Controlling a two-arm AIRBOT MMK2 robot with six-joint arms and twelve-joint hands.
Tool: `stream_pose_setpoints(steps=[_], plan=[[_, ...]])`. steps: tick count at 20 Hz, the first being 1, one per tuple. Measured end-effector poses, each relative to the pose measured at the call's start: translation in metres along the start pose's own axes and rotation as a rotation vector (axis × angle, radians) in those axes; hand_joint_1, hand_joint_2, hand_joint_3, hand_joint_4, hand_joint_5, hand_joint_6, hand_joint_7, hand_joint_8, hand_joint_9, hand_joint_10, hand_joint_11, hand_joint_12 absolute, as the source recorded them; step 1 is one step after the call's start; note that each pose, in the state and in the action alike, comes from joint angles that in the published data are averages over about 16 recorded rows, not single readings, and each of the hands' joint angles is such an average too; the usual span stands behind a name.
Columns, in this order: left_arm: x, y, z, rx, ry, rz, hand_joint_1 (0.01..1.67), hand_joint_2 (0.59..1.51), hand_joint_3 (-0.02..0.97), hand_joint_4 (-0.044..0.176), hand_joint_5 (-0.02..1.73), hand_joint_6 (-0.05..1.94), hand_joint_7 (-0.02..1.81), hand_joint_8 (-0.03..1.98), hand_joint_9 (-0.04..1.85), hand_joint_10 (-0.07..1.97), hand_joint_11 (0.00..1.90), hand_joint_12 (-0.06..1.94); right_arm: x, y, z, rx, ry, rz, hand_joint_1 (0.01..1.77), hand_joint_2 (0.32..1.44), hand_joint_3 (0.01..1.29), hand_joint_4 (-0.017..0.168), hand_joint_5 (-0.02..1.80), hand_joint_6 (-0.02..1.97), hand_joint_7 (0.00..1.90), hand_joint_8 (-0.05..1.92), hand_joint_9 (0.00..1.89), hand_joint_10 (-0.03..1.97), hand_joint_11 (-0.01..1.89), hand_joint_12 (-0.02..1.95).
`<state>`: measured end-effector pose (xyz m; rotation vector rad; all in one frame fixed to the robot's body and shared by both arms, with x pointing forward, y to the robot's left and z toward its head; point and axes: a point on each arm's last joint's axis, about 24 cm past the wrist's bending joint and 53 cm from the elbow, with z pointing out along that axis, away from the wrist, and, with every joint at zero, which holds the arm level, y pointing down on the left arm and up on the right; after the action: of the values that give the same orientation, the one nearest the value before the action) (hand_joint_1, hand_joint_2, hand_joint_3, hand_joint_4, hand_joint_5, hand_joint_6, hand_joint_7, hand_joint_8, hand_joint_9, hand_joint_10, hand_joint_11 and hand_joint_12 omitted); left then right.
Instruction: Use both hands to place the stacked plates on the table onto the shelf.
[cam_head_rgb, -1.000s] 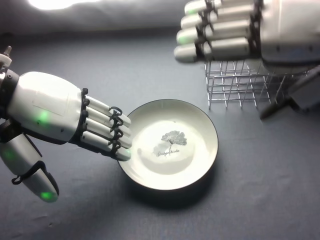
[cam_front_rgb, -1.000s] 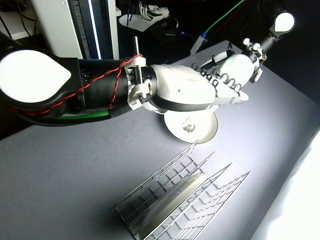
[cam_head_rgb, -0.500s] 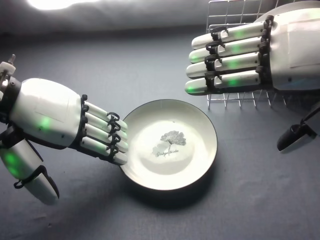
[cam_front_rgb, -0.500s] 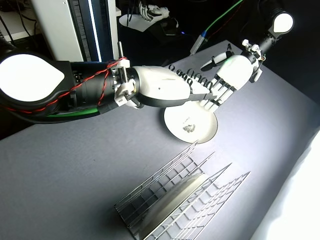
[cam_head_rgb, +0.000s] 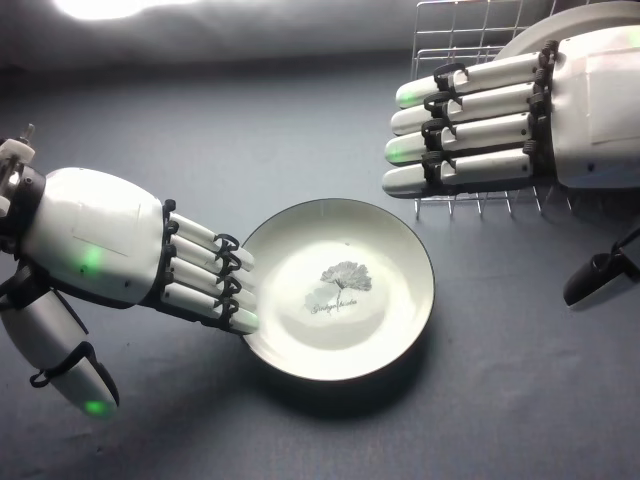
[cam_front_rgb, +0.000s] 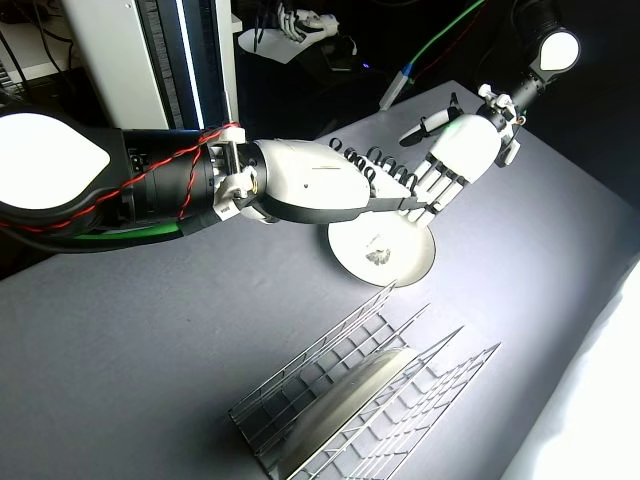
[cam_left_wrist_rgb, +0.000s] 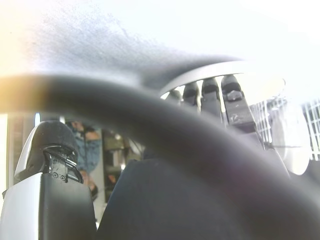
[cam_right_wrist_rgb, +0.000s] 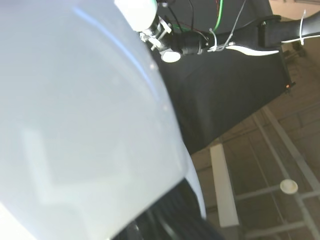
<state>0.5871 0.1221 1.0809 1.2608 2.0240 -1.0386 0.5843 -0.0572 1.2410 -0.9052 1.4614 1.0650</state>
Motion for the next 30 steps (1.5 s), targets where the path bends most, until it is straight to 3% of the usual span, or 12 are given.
stream_pose_setpoints(steps=[6, 15, 30], plan=[[0.012, -0.006, 0.001, 0.014, 0.018, -0.003, 0.02, 1.109, 0.020, -0.005, -0.01, -0.03, 0.02, 0.01, 0.02, 0.00, 0.01, 0.00, 0.005, 0.001, -0.001, -0.002, 0.010, 0.006, 0.73, 0.82, 0.01, 0.009, 0.02, 0.03, 0.01, 0.01, 0.02, 0.01, 0.01, 0.00], [0.034, -0.015, 0.004, 0.034, 0.031, -0.039, 0.02, 1.108, 0.019, -0.005, -0.01, -0.03, 0.02, 0.01, 0.02, 0.00, 0.01, -0.01, 0.011, 0.004, 0.004, -0.005, 0.024, 0.008, 0.74, 0.82, 0.01, 0.009, 0.02, 0.03, 0.01, 0.01, 0.02, 0.02, 0.01, 0.00], [0.048, -0.021, 0.006, 0.040, 0.008, -0.070, 0.02, 1.107, 0.019, -0.006, -0.01, -0.03, 0.01, 0.01, 0.02, 0.00, 0.02, -0.03, 0.036, -0.002, 0.043, 0.023, 0.072, 0.007, 0.79, 0.80, 0.01, 0.009, 0.02, 0.03, 0.01, 0.01, 0.02, 0.01, 0.01, 0.00]])
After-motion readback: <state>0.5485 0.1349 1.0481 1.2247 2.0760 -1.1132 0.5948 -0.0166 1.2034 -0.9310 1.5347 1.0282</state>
